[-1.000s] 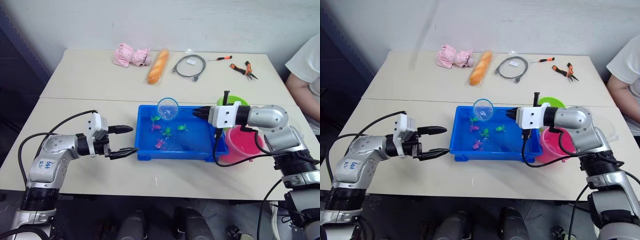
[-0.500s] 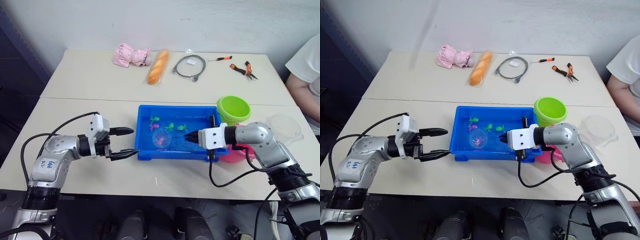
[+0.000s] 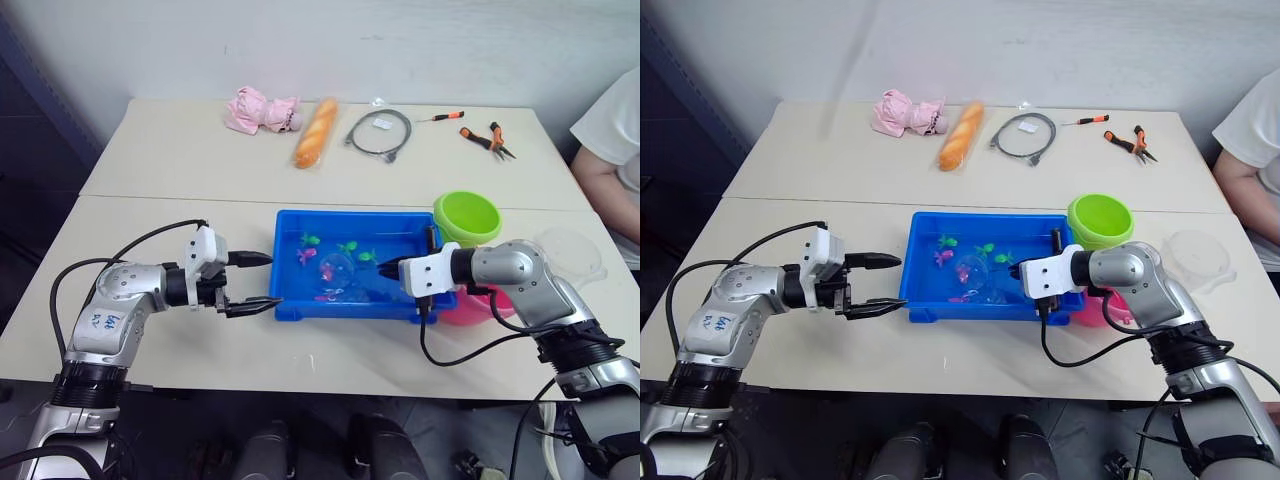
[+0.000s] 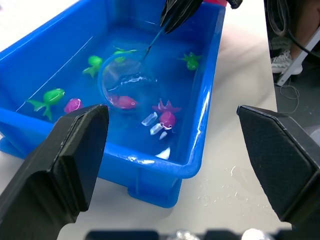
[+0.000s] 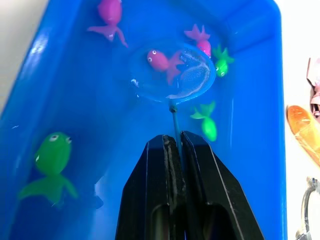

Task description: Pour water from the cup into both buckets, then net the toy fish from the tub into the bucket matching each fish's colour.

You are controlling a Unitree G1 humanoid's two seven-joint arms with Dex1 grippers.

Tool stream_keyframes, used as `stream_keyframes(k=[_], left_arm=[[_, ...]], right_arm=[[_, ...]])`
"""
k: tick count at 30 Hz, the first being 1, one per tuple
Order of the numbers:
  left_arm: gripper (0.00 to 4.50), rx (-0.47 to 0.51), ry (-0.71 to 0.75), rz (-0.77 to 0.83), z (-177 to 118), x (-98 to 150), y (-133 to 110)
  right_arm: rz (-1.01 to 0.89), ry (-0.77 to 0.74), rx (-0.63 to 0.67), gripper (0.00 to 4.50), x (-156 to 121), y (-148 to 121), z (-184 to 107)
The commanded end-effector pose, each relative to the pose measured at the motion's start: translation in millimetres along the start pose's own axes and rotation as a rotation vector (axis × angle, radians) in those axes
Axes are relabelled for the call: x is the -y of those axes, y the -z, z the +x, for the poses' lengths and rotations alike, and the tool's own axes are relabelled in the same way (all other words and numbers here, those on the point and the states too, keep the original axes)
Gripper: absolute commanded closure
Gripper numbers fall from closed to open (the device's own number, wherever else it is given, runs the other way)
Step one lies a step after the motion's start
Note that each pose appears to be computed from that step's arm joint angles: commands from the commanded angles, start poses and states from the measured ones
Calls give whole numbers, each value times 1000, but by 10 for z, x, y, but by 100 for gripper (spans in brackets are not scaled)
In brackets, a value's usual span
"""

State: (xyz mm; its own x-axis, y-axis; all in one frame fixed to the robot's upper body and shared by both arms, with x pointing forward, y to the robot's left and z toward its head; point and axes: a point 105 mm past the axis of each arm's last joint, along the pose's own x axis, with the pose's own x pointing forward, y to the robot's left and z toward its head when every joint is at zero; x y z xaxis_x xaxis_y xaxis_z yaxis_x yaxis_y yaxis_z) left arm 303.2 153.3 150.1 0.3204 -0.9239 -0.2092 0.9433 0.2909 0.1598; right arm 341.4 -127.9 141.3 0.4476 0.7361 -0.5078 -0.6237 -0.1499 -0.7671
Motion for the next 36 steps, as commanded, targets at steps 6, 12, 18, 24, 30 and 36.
stream_keyframes(k=[6,12,18,24,30,36], left_arm=[[11,-5,-36,14,-77,-26,18],[11,-13,-48,14,-114,-58,20],[11,-17,-50,15,-122,-67,26],[11,2,-41,19,-111,-62,-9],[11,7,-44,23,-116,-68,-18],[11,30,-29,27,-96,-42,-43]], right_arm=[[-19,-63,48,450,-18,-163,12],[45,-107,88,450,-58,-259,19],[129,-100,119,450,16,-329,9],[377,-40,183,450,134,-320,-6],[522,-2,226,450,255,-335,-69],[603,95,236,450,395,-302,-362]])
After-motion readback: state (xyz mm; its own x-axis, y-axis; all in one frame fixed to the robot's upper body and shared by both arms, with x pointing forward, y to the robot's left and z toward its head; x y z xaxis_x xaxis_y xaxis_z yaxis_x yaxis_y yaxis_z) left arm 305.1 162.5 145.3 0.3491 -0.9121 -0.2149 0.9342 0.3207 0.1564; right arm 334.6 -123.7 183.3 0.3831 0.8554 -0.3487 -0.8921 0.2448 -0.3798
